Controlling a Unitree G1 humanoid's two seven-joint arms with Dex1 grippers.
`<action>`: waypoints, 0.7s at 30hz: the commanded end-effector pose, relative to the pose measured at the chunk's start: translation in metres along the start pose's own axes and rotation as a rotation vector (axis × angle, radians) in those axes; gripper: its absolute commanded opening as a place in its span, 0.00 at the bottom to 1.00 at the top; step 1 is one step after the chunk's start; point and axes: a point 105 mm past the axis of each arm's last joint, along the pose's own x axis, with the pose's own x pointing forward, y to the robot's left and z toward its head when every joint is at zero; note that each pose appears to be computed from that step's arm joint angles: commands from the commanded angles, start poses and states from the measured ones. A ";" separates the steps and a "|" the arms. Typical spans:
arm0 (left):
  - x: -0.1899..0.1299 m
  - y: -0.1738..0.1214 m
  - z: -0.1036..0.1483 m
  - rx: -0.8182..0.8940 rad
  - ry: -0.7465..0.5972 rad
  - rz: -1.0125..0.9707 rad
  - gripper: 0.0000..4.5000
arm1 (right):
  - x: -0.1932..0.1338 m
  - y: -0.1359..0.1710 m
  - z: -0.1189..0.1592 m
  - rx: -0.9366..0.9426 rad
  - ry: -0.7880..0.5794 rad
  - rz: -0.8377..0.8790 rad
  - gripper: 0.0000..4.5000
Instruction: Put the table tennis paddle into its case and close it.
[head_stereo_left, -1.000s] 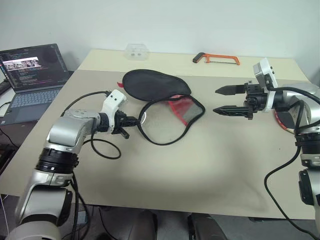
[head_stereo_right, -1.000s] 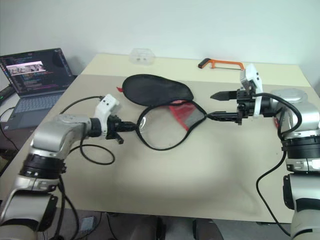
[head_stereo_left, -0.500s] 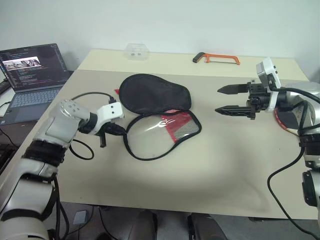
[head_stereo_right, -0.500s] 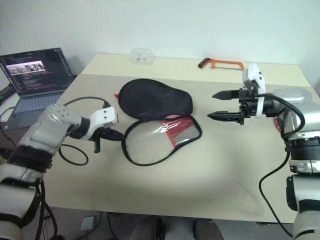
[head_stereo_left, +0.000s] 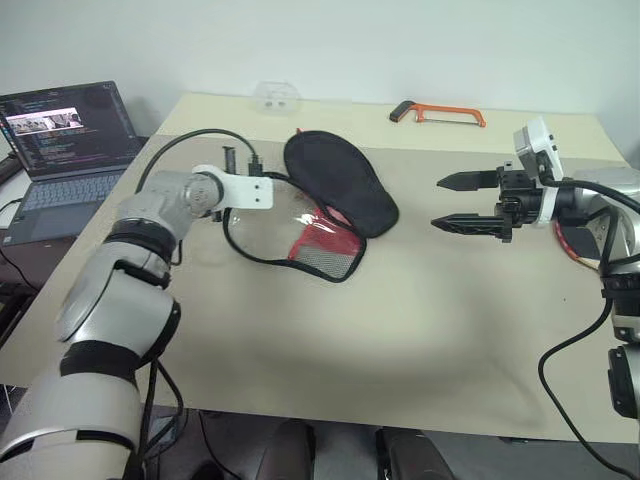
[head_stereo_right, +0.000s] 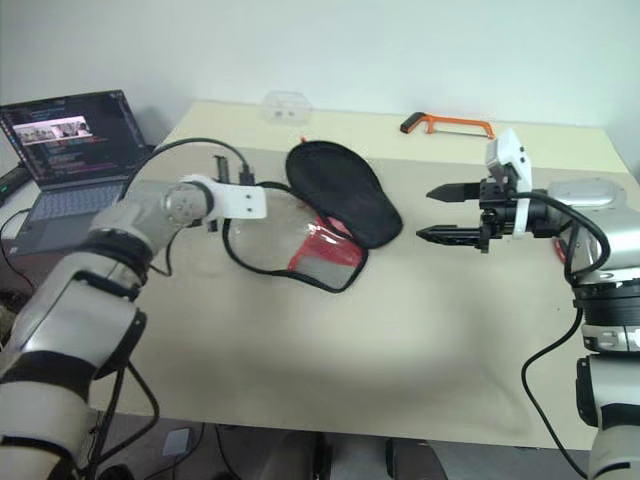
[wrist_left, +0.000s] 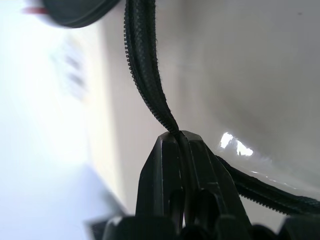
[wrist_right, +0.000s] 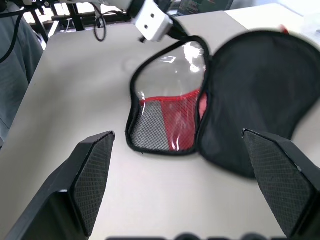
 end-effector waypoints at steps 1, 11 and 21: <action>-0.001 0.023 0.001 0.077 0.019 0.131 0.01 | -0.005 0.002 0.015 -0.047 -0.037 -0.004 1.00; 0.005 0.010 -0.006 0.039 0.089 0.176 0.01 | -0.001 0.002 0.011 -0.035 -0.038 -0.003 1.00; -0.003 0.014 -0.010 -0.199 0.008 0.156 0.01 | 0.005 -0.001 0.011 -0.029 -0.045 -0.003 1.00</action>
